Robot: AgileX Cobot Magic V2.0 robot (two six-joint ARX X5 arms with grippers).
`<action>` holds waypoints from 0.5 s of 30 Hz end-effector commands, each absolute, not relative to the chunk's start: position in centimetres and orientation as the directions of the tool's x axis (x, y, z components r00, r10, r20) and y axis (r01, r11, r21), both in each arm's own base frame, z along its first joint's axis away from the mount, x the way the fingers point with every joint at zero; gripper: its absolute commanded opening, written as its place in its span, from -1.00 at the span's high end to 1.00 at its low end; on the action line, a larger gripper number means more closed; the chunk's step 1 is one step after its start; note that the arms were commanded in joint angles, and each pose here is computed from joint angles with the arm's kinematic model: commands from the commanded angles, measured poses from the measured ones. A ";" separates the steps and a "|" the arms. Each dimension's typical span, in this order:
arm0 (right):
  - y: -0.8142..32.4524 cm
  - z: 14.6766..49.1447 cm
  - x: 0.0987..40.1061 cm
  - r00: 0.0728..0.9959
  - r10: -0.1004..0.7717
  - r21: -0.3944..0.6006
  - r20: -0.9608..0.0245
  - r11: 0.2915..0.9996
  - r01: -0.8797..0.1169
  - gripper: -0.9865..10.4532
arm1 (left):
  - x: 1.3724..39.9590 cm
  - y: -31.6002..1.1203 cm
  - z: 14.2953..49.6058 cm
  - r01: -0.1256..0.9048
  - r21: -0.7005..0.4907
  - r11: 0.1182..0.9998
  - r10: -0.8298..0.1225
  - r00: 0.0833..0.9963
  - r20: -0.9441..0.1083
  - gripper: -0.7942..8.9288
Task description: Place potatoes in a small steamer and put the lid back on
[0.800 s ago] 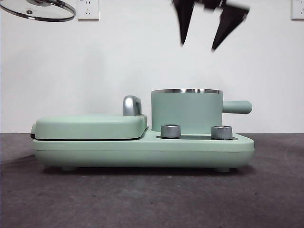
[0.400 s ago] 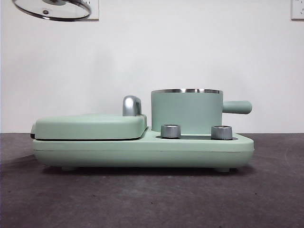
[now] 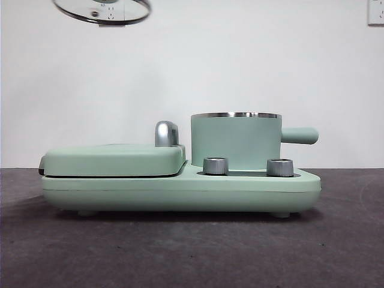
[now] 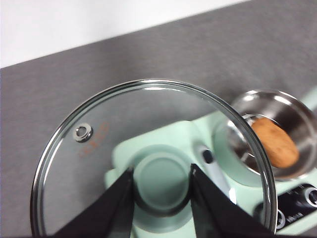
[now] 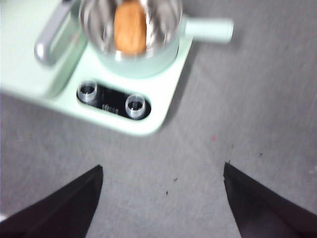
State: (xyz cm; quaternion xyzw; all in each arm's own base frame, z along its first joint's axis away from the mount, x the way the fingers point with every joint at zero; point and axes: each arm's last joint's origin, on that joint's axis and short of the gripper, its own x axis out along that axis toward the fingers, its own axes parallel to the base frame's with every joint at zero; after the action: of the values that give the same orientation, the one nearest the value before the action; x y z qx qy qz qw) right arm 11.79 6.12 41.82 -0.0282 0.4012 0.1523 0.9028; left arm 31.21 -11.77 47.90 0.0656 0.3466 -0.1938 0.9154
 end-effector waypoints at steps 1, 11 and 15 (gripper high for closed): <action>5.5 40.7 10.1 0.685 0.312 0.112 -0.659 0.941 -0.320 0.17 | 32.0 -13.8 47.4 0.442 -0.020 0.897 -0.346 0.673 -0.653 0.82; 3.9 36.0 6.6 0.719 0.430 0.213 -0.546 0.901 -0.377 0.17 | 33.5 -21.3 43.5 0.587 -0.012 0.810 -0.431 0.581 -0.690 0.82; 3.8 35.4 6.3 0.717 0.435 0.218 -0.545 0.899 -0.380 0.17 | 34.4 -24.1 41.5 0.623 -0.013 0.782 -0.452 0.554 -0.699 0.82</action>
State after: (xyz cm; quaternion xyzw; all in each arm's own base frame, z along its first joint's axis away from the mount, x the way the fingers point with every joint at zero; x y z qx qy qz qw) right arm 6.31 3.71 35.09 0.0358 0.3126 0.2162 0.9243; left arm 33.99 -23.13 41.62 0.1163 0.3732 -0.2978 0.8709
